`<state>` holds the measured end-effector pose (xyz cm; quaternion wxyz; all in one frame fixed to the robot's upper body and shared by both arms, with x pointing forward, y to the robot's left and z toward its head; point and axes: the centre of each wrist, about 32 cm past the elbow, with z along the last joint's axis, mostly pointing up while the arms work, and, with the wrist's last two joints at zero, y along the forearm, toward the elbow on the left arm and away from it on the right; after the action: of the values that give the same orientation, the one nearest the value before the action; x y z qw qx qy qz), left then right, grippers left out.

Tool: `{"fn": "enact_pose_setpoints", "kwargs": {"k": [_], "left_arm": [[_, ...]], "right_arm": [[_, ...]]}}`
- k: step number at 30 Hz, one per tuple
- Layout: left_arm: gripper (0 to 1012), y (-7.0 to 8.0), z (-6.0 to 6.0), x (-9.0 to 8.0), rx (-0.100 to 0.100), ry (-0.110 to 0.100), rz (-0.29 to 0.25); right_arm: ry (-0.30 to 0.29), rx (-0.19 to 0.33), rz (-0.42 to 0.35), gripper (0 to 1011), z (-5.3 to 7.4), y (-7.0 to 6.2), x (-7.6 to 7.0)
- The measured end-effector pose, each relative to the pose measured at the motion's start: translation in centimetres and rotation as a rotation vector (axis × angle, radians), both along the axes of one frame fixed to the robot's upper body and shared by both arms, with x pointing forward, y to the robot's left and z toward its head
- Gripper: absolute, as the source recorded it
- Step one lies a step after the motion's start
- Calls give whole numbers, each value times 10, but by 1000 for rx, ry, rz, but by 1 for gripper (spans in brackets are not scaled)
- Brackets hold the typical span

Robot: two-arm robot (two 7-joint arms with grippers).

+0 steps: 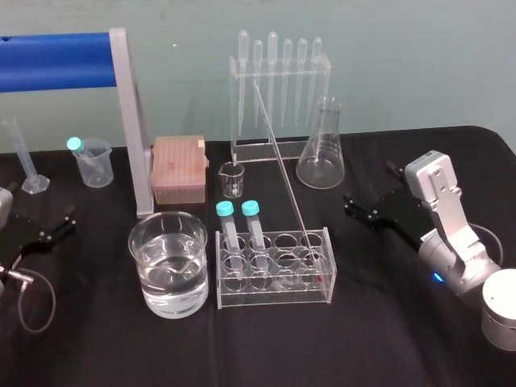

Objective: Hold the thermometer with one hand and immerse one end into the beaker, then reinsert it into the test tube rack.

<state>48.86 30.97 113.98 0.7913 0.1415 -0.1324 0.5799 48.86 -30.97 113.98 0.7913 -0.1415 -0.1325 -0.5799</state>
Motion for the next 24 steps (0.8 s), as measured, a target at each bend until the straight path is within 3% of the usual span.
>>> {"fn": "enact_pose_setpoints", "kwargs": {"k": [24], "left_arm": [[1008,0,0,0,0,0,0]], "right_arm": [[-1,2,-2,1003,0,0,0]]}}
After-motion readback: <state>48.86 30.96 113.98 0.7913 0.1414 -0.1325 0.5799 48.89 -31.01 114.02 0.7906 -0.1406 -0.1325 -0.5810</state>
